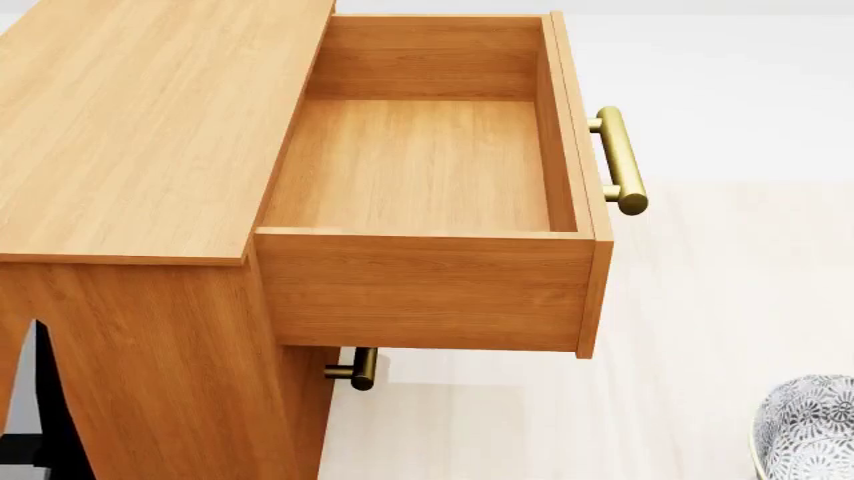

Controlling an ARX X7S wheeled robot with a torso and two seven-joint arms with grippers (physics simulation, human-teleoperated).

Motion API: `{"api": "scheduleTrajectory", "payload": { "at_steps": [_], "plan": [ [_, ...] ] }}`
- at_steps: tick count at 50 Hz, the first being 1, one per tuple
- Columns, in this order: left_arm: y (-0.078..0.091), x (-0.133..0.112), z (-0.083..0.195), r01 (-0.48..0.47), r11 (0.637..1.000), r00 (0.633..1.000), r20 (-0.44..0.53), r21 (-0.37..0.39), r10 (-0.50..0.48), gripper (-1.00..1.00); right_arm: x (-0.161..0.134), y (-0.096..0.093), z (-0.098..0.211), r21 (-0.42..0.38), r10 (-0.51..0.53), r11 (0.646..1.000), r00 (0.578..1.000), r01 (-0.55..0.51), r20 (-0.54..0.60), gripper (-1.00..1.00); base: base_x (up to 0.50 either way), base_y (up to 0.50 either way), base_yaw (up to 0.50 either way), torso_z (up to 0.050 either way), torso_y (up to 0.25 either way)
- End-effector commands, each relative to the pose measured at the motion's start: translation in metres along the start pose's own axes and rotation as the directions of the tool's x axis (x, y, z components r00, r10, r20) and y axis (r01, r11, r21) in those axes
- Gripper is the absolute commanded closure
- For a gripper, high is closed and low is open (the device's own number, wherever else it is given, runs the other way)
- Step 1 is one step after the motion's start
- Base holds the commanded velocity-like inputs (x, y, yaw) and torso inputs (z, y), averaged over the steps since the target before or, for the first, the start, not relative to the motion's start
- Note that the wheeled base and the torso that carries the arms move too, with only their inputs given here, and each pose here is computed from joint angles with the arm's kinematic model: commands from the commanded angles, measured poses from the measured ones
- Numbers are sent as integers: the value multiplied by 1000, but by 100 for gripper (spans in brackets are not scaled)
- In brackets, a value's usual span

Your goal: Put the bowl on top of the cabinet.

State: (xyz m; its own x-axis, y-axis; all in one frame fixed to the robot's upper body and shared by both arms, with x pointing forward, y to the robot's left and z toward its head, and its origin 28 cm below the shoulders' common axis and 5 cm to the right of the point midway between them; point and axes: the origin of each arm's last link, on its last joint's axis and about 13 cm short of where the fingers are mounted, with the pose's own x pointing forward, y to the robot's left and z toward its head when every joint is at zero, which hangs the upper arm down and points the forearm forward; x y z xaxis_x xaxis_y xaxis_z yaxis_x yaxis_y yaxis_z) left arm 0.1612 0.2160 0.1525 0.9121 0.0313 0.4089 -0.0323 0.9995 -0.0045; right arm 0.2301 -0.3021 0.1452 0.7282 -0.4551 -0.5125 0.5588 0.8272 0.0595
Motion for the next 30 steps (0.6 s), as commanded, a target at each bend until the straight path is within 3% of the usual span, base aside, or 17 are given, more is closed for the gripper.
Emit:
{"api": "scheduleTrajectory", "payload": {
  "at_steps": [1, 13, 21, 30],
  "plan": [
    [0, 0, 0, -1, 1000, 1000, -1, 3, 1, -100, 7, 0, -13, -11, 0, 1000, 1000, 0, 4, -100, 0, 0, 0, 0, 0],
    [0, 0, -2, 1, 1000, 1000, -5, 5, -1, -100, 13, 0, -22, 17, -14, 1000, 999, 13, 30, -100, 0, 0, 0, 0, 0],
    [0, 1, -3, -1, 1000, 1000, -7, 7, 1, -100, 18, 2, -26, 112, 1, 994, 999, -6, 40, -100, 0, 0, 0, 0, 0],
    [0, 1, -5, -1, 1000, 1000, -11, 9, 2, -100, 23, 4, -32, 151, 23, 988, 999, -28, 33, -100, 0, 0, 0, 0, 0]
  ]
}}
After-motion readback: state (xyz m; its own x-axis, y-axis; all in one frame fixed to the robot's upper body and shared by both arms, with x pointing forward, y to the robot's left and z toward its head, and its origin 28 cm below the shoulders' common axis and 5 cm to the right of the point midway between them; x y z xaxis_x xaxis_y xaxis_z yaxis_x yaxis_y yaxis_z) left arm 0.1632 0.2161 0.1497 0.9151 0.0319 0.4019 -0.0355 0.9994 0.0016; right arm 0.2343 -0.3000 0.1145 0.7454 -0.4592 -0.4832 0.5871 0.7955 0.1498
